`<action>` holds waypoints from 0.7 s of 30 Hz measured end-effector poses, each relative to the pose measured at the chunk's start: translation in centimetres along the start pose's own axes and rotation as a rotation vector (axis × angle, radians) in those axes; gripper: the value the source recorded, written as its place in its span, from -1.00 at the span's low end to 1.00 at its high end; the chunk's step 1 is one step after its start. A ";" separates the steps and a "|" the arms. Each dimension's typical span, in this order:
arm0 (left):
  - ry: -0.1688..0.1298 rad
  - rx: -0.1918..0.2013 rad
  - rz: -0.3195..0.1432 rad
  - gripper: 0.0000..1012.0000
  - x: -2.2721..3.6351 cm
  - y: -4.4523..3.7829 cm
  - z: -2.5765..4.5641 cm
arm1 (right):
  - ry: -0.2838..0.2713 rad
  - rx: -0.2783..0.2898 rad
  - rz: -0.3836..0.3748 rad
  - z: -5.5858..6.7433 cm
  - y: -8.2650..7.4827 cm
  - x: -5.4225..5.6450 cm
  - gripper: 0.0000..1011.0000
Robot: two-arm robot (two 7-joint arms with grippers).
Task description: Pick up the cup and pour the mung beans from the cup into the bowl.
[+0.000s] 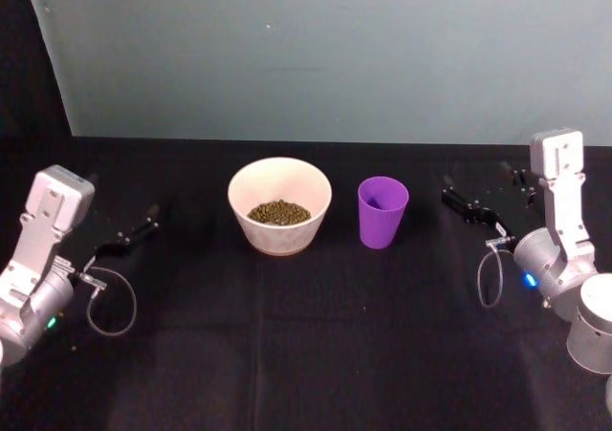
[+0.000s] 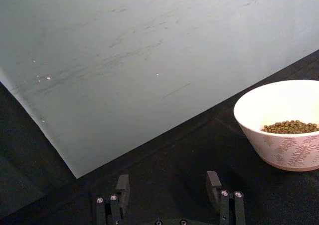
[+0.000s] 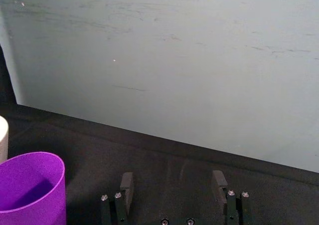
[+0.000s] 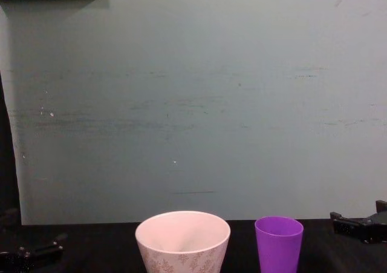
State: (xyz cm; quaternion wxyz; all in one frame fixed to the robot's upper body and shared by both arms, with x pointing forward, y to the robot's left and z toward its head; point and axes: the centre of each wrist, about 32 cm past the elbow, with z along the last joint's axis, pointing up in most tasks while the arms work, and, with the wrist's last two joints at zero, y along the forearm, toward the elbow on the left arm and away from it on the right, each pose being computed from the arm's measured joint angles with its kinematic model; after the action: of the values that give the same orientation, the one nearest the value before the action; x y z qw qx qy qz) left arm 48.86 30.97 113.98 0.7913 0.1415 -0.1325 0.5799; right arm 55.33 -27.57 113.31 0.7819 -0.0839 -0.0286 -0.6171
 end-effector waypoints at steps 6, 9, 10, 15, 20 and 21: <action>0.000 0.000 0.000 1.00 0.00 0.00 0.00 | 0.001 0.001 0.003 0.0 0.0 0.0 0.98; 0.000 0.000 0.000 1.00 0.00 0.00 0.00 | 0.001 0.001 0.004 0.0 0.0 0.0 0.98; 0.000 0.000 0.000 1.00 -0.01 0.00 0.00 | 0.001 0.001 0.004 0.0 0.0 0.0 0.98; 0.000 0.000 0.000 1.00 0.00 0.00 0.00 | 0.002 0.001 0.005 0.0 0.0 0.0 0.98; 0.000 0.000 0.000 1.00 0.00 0.00 0.00 | 0.002 0.002 0.005 0.0 0.0 0.0 0.98; 0.000 0.000 0.000 1.00 0.00 0.00 0.00 | 0.002 0.002 0.005 0.0 0.0 0.0 0.98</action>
State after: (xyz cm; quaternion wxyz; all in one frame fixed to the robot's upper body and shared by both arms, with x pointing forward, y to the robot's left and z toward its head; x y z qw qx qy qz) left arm 48.86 30.97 113.98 0.7913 0.1415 -0.1325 0.5799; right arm 55.38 -27.58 113.35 0.7836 -0.0825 -0.0282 -0.6152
